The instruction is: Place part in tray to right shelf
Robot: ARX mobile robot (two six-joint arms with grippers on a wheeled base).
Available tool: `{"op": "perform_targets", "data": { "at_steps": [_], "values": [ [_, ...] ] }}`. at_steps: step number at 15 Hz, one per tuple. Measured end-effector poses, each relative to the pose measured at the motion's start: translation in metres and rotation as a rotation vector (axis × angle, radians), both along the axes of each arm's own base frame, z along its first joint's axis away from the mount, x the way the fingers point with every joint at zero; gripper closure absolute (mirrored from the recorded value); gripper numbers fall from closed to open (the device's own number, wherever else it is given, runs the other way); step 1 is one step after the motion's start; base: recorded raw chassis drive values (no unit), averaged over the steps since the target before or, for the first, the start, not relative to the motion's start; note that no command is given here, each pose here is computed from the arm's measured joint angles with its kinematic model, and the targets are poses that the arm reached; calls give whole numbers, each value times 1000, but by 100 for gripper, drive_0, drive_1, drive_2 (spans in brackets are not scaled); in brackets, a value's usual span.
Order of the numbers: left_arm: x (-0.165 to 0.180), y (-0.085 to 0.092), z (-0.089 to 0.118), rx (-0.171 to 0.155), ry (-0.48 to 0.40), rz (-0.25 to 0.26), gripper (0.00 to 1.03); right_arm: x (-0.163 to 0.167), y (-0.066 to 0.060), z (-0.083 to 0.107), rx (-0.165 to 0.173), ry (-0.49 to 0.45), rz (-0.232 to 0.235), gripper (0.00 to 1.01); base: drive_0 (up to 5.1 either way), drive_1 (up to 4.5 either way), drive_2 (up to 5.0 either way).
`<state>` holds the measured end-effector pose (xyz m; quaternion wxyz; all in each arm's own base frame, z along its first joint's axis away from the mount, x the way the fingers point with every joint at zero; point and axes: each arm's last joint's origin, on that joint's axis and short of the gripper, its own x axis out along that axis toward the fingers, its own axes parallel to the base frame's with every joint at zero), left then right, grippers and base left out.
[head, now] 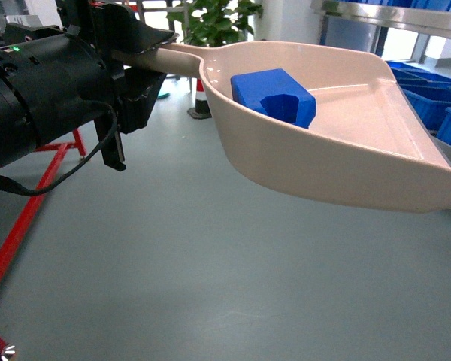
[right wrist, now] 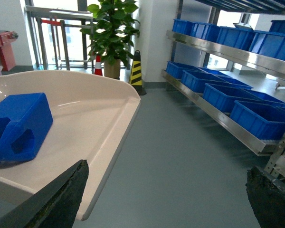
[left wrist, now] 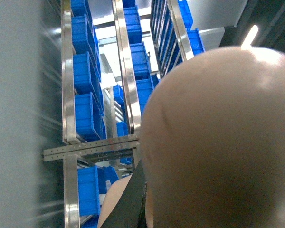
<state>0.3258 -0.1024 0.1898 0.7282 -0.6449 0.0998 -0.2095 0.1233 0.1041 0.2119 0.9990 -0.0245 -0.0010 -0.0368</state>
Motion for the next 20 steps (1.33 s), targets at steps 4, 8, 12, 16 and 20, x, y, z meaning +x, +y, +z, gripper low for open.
{"op": "perform_targets", "data": {
  "at_steps": [4,8,12,16,20],
  "values": [
    [0,1,0,0,0,5,87,0,0,0,0,0,0,3,-158,-158,-158],
    [0,1,0,0,0,5,87,0,0,0,0,0,0,3,-150,-150,-150],
    [0,1,0,0,0,5,87,0,0,0,0,0,0,3,-150,-150,-150],
    [0,1,0,0,0,5,87,0,0,0,0,0,0,3,-150,-150,-150],
    [0,1,0,0,0,5,87,0,0,0,0,0,0,3,-154,-154,-154]
  ]
}}
